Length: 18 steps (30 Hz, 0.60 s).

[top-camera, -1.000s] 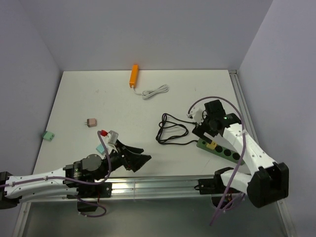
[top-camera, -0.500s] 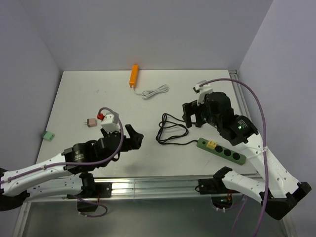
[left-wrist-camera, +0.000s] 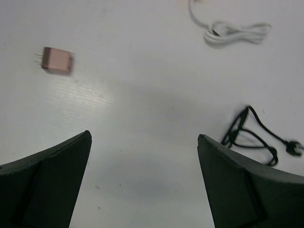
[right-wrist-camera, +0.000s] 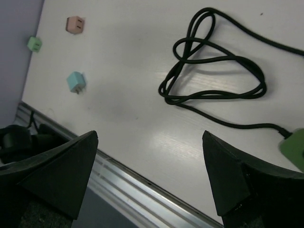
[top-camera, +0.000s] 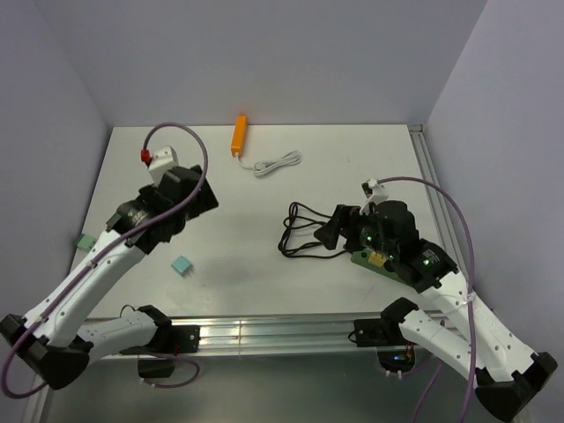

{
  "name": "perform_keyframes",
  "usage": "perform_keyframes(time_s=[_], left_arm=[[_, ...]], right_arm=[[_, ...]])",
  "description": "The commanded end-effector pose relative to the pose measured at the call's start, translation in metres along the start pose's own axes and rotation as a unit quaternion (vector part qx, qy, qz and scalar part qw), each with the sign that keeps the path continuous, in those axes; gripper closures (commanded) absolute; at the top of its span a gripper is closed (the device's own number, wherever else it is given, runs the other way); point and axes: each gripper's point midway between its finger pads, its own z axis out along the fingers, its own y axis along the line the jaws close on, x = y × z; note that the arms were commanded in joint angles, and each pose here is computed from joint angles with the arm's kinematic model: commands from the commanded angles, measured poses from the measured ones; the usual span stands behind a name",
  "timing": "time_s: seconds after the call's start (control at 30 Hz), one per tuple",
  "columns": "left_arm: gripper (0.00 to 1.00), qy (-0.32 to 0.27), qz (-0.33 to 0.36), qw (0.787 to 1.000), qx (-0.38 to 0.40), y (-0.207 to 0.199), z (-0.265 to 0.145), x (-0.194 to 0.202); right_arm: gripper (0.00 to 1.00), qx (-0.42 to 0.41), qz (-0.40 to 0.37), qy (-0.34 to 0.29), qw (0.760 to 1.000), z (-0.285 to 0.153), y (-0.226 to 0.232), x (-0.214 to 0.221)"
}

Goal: Insert the plug

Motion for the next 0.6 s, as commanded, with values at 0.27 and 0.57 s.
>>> perform_keyframes(time_s=[0.27,0.57], left_arm=[[0.15,0.062,0.000,0.975,-0.212,0.102,0.131,-0.056],[0.34,0.076,0.061,0.968,-0.229,0.130,0.186,-0.045]], right_arm=[[0.09,-0.098,0.041,0.033,0.994,-0.004,0.030,0.023],[0.09,-0.110,-0.006,0.008,0.994,-0.032,0.025,0.030]])
